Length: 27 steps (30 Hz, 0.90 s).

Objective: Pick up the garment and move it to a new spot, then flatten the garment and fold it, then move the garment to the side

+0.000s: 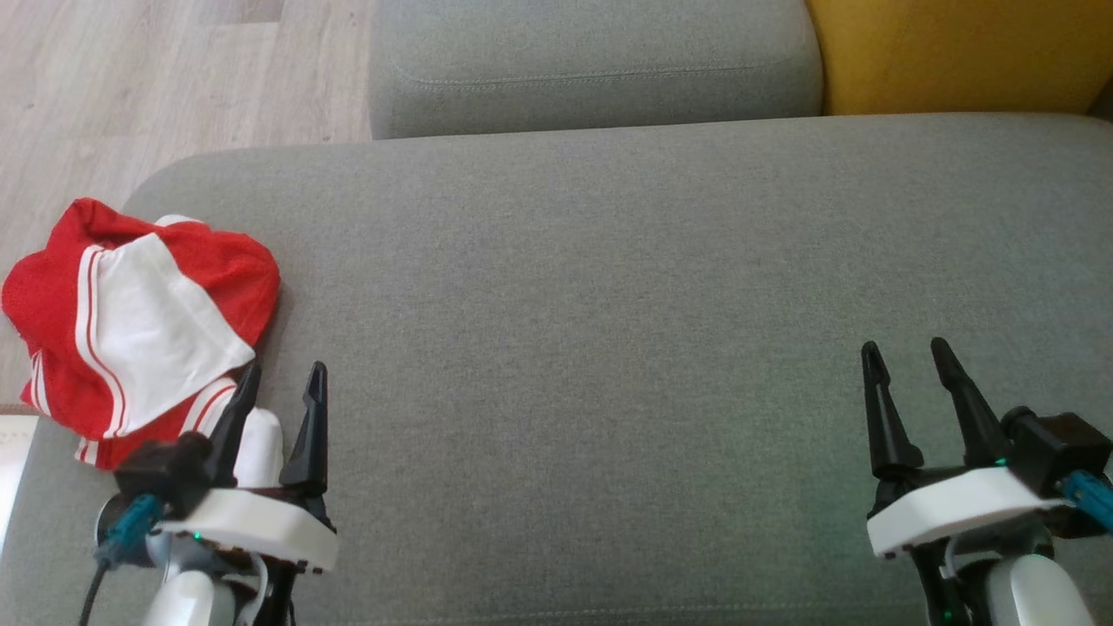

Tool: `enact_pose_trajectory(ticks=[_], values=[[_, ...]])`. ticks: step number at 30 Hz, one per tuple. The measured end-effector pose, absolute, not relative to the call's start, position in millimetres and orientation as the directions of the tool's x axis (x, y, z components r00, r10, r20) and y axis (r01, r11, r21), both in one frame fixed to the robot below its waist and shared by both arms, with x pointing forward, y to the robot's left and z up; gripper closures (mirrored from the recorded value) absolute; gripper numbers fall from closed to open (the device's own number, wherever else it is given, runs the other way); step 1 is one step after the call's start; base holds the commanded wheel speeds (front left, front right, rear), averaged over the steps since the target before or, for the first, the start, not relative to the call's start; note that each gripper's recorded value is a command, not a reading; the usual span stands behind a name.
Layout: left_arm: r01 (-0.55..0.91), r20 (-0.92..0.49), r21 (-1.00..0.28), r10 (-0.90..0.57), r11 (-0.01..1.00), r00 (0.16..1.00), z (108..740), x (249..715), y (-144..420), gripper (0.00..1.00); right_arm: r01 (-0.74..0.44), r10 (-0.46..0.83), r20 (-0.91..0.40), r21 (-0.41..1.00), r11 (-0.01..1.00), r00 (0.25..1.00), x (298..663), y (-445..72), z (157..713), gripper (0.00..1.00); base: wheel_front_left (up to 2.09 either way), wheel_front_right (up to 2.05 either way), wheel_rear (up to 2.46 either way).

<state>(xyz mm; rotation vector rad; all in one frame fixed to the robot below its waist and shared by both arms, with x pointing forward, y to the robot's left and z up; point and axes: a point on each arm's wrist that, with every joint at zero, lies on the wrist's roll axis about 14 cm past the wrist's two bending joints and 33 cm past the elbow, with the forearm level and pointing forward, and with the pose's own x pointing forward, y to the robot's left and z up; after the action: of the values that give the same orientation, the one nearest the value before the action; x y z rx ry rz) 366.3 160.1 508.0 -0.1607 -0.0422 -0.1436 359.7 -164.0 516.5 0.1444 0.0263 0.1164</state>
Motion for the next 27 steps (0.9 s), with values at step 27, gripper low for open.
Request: enact_pose_trajectory(ticks=[27], values=[[0.145, 0.026, -0.045, -0.144, 0.988, 0.989, 492.9, 364.2, 161.8, 0.00, -0.112, 0.112, -0.005, 0.026, 0.993, 0.994, 353.8, -164.7, 516.6, 0.00, 0.00, 0.00, 0.00]])
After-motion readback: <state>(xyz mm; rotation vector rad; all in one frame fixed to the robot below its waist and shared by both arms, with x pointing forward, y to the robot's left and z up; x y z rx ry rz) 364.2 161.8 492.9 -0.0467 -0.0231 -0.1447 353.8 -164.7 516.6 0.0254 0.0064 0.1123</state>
